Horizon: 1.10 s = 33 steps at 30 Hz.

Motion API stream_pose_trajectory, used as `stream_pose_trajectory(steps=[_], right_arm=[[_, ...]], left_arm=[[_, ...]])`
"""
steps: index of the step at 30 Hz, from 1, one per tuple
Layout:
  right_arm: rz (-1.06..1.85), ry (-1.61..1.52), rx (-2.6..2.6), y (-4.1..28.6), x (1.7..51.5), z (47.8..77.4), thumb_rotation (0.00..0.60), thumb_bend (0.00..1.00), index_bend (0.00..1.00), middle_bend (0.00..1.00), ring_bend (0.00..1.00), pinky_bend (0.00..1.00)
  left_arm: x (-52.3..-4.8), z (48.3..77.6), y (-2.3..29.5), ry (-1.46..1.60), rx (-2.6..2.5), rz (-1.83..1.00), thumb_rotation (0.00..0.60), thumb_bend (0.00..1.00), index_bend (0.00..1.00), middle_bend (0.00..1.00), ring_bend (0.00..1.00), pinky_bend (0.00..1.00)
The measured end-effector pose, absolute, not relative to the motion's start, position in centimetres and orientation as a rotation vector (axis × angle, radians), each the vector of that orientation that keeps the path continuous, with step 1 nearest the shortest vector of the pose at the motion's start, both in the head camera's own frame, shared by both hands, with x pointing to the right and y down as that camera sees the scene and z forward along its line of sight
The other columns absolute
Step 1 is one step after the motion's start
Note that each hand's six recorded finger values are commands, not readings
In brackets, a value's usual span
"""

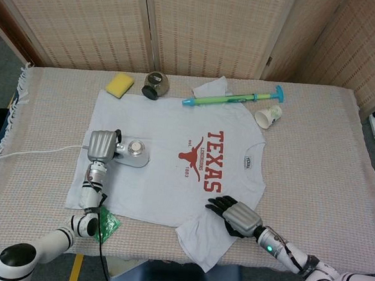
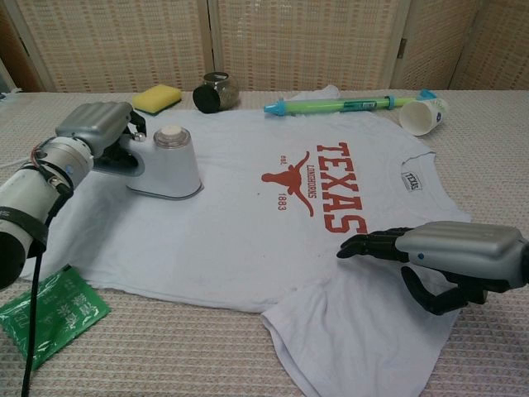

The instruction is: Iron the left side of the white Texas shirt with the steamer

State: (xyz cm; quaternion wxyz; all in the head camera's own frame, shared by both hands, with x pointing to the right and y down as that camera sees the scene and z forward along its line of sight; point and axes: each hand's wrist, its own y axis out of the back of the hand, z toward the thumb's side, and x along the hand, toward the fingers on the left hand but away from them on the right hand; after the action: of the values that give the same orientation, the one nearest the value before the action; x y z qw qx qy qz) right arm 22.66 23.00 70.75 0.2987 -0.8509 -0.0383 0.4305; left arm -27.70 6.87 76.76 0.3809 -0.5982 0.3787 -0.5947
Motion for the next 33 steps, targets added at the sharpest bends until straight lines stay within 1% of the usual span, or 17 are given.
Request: stream_pose_trajectory(steps=[6, 10, 15, 18, 21, 24, 28, 33], right_arm=[[1.138, -0.096, -2.26, 23.0, 22.4, 70.7, 0.551, 1.0, 0.0, 0.0, 0.0, 0.06], [1.135, -0.101, -2.26, 23.0, 22.3, 70.7, 0.55, 1.0, 0.0, 0.0, 0.0, 0.06], [1.126, -0.113, -2.264, 22.8, 22.2, 70.6, 0.549, 1.0, 0.0, 0.0, 0.0, 0.06], [1.124, -0.114, -2.261, 22.8, 22.3, 70.5, 0.549, 1.0, 0.0, 0.0, 0.0, 0.06], [1.125, -0.115, -2.258, 22.7, 22.5, 70.4, 0.551, 1.0, 0.0, 0.0, 0.0, 0.06], [1.128, -0.119, -2.256, 22.8, 22.7, 70.3, 0.551, 1.0, 0.0, 0.0, 0.0, 0.06], [1.129, -0.124, -2.255, 22.9, 22.9, 70.1, 0.551, 1.0, 0.0, 0.0, 0.0, 0.06], [1.132, -0.116, -2.252, 23.1, 22.9, 70.1, 0.551, 1.0, 0.0, 0.0, 0.0, 0.06]], left_arm=[[-34.2, 77.1, 6.1, 1.028, -1.427, -1.669, 0.6, 0.95, 0.81, 0.96, 0.94, 0.81], [-38.4, 76.5, 5.9, 1.073, -1.376, -1.724, 0.6, 0.95, 0.81, 0.96, 0.94, 0.81], [-39.9, 75.7, 5.8, 1.141, -1.42, -1.694, 0.6, 0.95, 0.81, 0.96, 0.93, 0.81], [-39.0, 75.2, 6.1, 1.138, -1.48, -1.619, 0.6, 0.95, 0.81, 0.96, 0.93, 0.8], [-37.1, 74.6, 7.0, 1.114, -1.561, -1.521, 0.6, 0.95, 0.81, 0.96, 0.93, 0.8], [-34.5, 74.1, 8.5, 1.066, -1.657, -1.424, 0.6, 0.95, 0.81, 0.96, 0.93, 0.8], [-30.7, 73.3, 11.4, 0.989, -1.78, -1.296, 0.6, 0.95, 0.81, 0.96, 0.93, 0.8], [-27.9, 72.4, 13.9, 0.942, -1.861, -1.19, 0.6, 0.95, 0.81, 0.96, 0.93, 0.8]])
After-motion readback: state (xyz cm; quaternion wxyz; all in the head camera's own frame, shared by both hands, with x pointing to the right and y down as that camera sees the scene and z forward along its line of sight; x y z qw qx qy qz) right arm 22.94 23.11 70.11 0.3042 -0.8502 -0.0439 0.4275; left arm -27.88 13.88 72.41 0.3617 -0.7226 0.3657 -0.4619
